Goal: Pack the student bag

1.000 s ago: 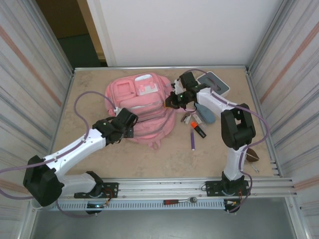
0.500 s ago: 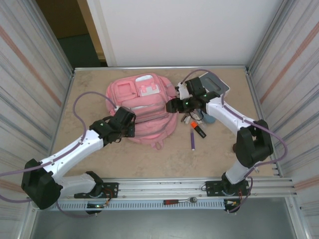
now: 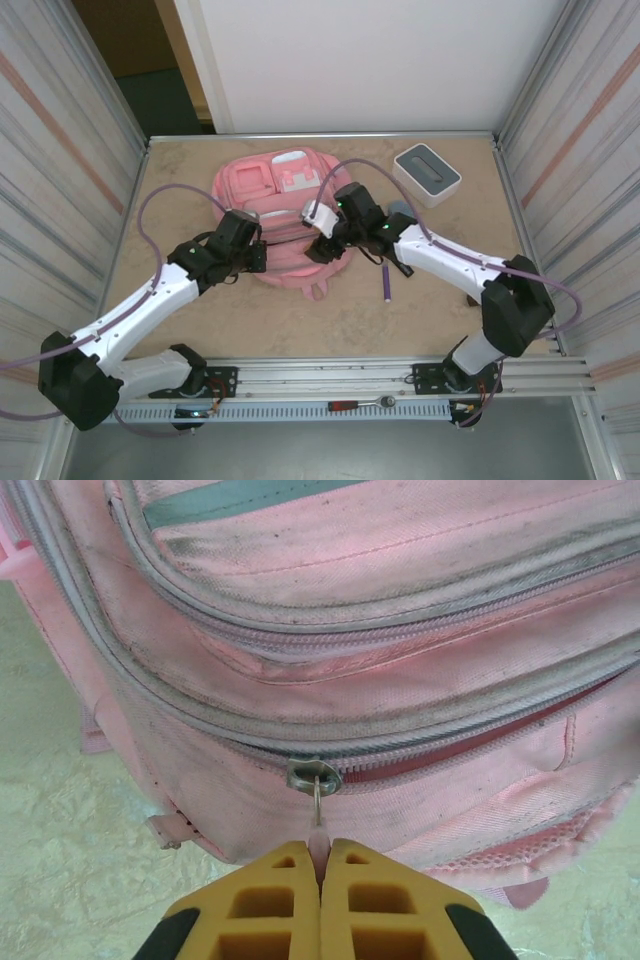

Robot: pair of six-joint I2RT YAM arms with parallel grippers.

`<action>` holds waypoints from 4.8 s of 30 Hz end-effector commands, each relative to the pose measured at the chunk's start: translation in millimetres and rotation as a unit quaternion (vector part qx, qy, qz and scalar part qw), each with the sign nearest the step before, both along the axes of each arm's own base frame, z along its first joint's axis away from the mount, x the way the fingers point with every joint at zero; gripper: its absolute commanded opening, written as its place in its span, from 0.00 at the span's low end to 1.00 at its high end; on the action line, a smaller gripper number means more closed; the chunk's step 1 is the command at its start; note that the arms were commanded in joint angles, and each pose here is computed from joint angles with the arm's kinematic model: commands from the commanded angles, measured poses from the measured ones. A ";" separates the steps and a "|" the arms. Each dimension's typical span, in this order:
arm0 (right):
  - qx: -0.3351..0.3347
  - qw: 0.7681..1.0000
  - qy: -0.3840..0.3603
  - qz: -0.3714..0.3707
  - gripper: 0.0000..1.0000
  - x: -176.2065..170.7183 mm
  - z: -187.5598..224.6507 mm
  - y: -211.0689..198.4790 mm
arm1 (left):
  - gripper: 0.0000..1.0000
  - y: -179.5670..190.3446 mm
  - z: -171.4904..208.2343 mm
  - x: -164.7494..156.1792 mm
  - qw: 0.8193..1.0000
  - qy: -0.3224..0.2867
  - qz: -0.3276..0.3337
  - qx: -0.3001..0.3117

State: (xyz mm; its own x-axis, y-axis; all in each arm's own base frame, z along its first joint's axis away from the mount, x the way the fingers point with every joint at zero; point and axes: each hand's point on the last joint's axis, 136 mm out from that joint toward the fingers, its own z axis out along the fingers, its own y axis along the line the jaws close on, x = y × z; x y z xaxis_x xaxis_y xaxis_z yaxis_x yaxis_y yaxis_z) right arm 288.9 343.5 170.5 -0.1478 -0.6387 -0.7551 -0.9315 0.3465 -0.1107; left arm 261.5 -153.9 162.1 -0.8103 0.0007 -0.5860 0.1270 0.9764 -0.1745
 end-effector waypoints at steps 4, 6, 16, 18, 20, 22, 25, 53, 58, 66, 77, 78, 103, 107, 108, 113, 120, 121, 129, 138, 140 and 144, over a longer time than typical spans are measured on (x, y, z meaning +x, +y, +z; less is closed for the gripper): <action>-0.036 0.995 -0.089 0.037 0.59 19.1 -6.5 24.8 | 0.00 -6.3 13.8 2.4 0.999 -0.024 -0.015 -0.025; -0.042 0.994 -0.093 0.042 0.58 21.0 -11.2 31.0 | 0.00 -6.4 12.2 2.3 0.999 -0.023 -0.016 -0.025; -0.078 0.988 -0.130 0.020 0.20 32.1 -22.9 29.4 | 0.00 6.0 6.7 2.2 1.000 -0.017 0.006 -0.024; -0.084 0.987 -0.135 0.013 0.15 32.5 -22.9 23.4 | 0.00 13.8 5.8 2.7 0.999 -0.017 0.019 -0.024; -0.087 0.987 -0.138 0.006 0.10 32.8 -21.8 16.0 | 0.00 23.6 3.2 3.4 0.999 -0.014 0.034 -0.022; -0.088 0.987 -0.137 0.001 0.08 32.7 -22.4 9.0 | 0.00 33.6 0.5 4.3 0.998 -0.013 0.051 -0.017; -0.091 0.987 -0.135 -0.006 0.07 33.4 -23.6 -2.4 | 0.00 51.9 -4.1 5.6 0.996 -0.010 0.083 0.002; -0.075 0.990 -0.120 -0.006 0.27 62.2 -6.6 -34.0 | 0.00 8.3 5.5 -2.7 0.998 -0.014 0.048 -0.041; -0.032 0.994 -0.100 0.035 0.45 24.6 5.1 -11.7 | 0.00 7.1 9.9 3.8 0.998 -0.024 0.047 -0.031; -0.018 0.988 -0.101 0.112 0.49 -20.0 3.4 36.2 | 0.00 10.4 10.8 0.1 0.998 -0.022 0.047 -0.033; -0.040 0.983 -0.151 0.093 0.39 1.8 -14.4 61.6 | 0.00 7.9 12.7 -0.9 0.998 -0.023 0.041 -0.046; -0.041 0.983 -0.156 0.091 0.39 3.2 -15.6 62.3 | 0.00 7.9 12.5 -0.8 0.998 -0.023 0.041 -0.046; -0.030 0.985 -0.161 0.055 0.05 10.8 -19.7 17.9 | 0.00 124.7 -14.2 20.2 0.979 -0.001 0.204 -0.006; -0.020 0.987 -0.153 0.045 0.05 14.1 -14.0 20.2 | 0.00 104.0 -10.9 19.4 0.985 -0.012 0.167 -0.044; -0.012 0.988 -0.147 0.044 0.05 14.0 -11.8 21.3 | 0.00 91.7 -9.0 18.1 0.988 -0.018 0.141 -0.060; 0.011 0.991 -0.130 0.042 0.05 14.1 -6.1 22.0 | 0.14 39.8 -16.9 1.3 0.990 -0.029 0.034 -0.137; 0.014 0.992 -0.116 0.046 0.05 15.2 -2.7 18.9 | 0.66 13.7 -21.5 -1.9 0.974 -0.094 -0.045 -0.200; 0.019 0.992 -0.113 0.047 0.05 15.7 -1.3 18.7 | 0.67 11.8 -22.4 -0.4 0.974 -0.097 -0.056 -0.196; 0.047 0.993 -0.086 0.065 0.04 17.5 14.9 20.2 | 0.66 0.4 -29.1 13.6 0.966 -0.110 -0.119 -0.201; 0.057 0.993 -0.079 0.060 0.04 25.8 26.2 14.6 | 0.60 -11.2 -26.2 13.6 0.950 -0.117 -0.179 -0.227; 0.056 0.994 -0.079 0.059 0.04 26.9 25.6 15.1 | 0.58 -14.2 -29.3 13.1 0.948 -0.111 -0.187 -0.231; 0.056 0.994 -0.079 0.059 0.03 28.1 26.1 16.3 | 0.55 -15.4 -36.9 16.8 0.950 -0.103 -0.186 -0.229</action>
